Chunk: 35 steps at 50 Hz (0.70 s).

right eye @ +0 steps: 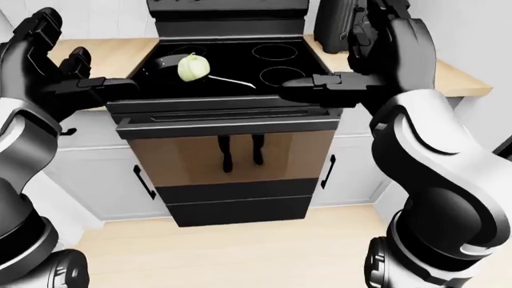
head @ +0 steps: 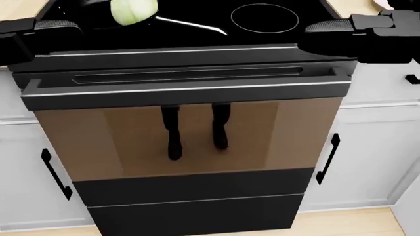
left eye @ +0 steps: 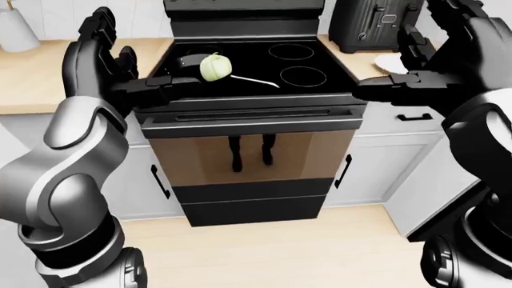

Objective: Pick the squash from the pan and place it on the plate.

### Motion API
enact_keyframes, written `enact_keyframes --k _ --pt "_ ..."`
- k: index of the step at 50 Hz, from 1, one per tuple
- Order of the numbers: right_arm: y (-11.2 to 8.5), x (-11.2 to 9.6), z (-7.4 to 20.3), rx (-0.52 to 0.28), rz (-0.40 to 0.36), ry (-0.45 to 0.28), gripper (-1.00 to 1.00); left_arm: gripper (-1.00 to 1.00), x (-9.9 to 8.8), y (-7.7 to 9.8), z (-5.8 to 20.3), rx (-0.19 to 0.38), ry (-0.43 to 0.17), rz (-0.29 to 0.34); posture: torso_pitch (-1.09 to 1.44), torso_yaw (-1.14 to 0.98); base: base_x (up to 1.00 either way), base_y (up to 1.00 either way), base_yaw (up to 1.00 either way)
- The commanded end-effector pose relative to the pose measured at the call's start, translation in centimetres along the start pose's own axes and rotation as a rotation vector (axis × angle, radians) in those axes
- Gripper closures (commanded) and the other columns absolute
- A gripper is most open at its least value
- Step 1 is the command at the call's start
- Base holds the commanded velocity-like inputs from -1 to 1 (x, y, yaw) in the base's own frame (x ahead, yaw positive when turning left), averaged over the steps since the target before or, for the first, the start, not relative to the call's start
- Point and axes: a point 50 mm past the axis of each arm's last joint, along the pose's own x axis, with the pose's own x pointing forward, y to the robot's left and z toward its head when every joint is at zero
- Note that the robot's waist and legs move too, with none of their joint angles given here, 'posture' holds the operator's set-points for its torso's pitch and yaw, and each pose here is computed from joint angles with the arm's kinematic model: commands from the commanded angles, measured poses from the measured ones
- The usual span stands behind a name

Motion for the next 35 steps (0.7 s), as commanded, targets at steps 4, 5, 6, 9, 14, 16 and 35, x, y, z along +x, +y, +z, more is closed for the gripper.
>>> enact_keyframes --k 4,5,6,9,14,16,35 --pt "-0.4 -0.2 1.41 0.01 -0.025 -0.083 -1.0 -1.0 -0.29 -0.29 1.49 -0.013 -0.081 -0.019 0.0 0.0 0.12 0.08 0.0" --pt "-0.42 -0.19 1.36 0.011 -0.026 -0.083 -1.0 -1.0 -0.29 -0.33 1.44 -0.013 -0.08 -0.02 0.0 0.0 0.13 0.08 0.0" --pt "-0.39 -0.18 1.4 0.011 -0.024 -0.083 -1.0 -1.0 -0.25 -0.33 1.43 -0.014 -0.079 -0.02 0.0 0.0 0.12 0.08 0.0" --pt "-0.35 -0.22 1.44 0.01 -0.025 -0.083 -1.0 -1.0 -0.28 -0.28 1.48 -0.014 -0.08 -0.019 0.0 0.0 0.13 0.07 0.0" --pt "-0.26 -0.27 1.43 0.009 -0.022 -0.083 -1.0 -1.0 -0.34 -0.29 1.56 -0.015 -0.081 -0.02 0.0 0.0 0.14 0.04 0.0" --pt "-0.23 -0.28 1.45 0.009 -0.022 -0.083 -1.0 -1.0 -0.4 -0.28 1.62 -0.015 -0.083 -0.02 0.0 0.0 0.14 0.04 0.0" --pt "-0.27 -0.29 1.45 0.012 -0.02 -0.083 -1.0 -1.0 -0.58 -0.39 1.8 -0.009 -0.089 -0.023 0.0 0.0 0.14 0.01 0.0"
